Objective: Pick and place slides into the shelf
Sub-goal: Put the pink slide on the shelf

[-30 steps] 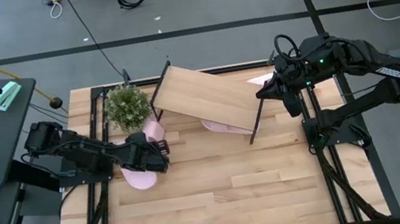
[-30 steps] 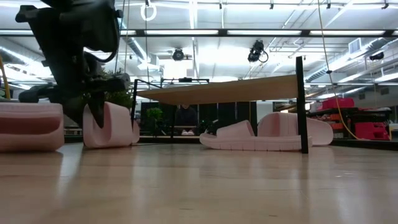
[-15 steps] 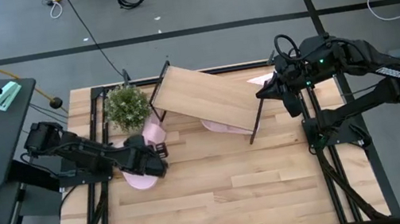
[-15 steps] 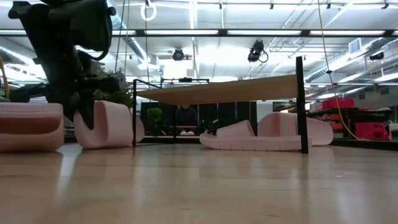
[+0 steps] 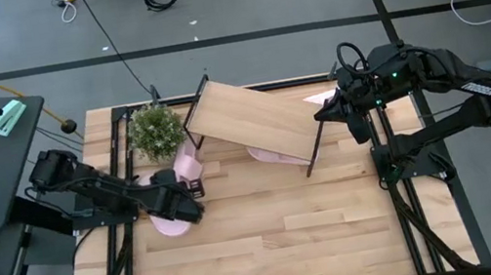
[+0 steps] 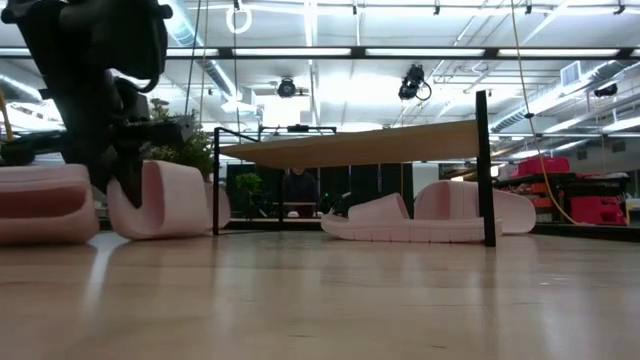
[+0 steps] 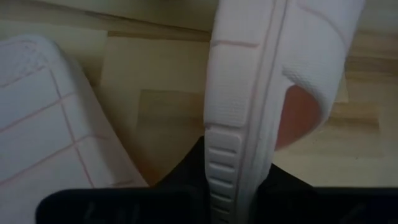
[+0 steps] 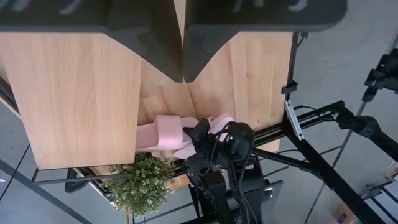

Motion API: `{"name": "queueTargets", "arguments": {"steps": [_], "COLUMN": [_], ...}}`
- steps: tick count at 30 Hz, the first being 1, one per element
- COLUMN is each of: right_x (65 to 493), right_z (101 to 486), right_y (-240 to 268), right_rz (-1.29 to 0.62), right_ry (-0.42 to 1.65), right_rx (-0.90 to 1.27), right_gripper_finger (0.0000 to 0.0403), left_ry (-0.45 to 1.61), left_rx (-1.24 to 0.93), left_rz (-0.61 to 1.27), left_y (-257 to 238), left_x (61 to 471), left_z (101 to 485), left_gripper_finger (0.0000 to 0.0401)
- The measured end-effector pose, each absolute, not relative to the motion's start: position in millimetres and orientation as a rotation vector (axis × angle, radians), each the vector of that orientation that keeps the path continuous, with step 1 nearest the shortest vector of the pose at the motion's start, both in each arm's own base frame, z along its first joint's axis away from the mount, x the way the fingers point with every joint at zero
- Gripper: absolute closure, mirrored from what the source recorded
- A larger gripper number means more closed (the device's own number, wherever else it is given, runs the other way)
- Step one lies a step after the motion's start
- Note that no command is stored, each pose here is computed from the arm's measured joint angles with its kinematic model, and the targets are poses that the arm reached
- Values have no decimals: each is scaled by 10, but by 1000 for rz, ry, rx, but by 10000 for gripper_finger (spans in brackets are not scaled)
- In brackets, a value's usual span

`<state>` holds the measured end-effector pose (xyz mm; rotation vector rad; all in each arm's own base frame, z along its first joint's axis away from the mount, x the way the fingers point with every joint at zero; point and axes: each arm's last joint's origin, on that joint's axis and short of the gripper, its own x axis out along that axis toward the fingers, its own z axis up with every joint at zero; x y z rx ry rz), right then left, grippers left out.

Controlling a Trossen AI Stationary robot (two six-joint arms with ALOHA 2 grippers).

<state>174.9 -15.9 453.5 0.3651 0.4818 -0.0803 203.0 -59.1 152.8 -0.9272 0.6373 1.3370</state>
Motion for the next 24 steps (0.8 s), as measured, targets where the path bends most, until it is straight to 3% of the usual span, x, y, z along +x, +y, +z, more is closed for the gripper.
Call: {"name": "queueTargets", "arguments": {"steps": [24], "right_x": [1749], "right_z": [4535], "right_y": [-160], "right_rz": [-79], "right_ry": [482], "right_rx": [358], "right_gripper_finger": [390], "left_ry": [809], "left_rx": [-897], "left_rz": [1312], "left_y": [-1082], "left_x": [1800], "left_z": [1776], "left_gripper_finger": [359]}}
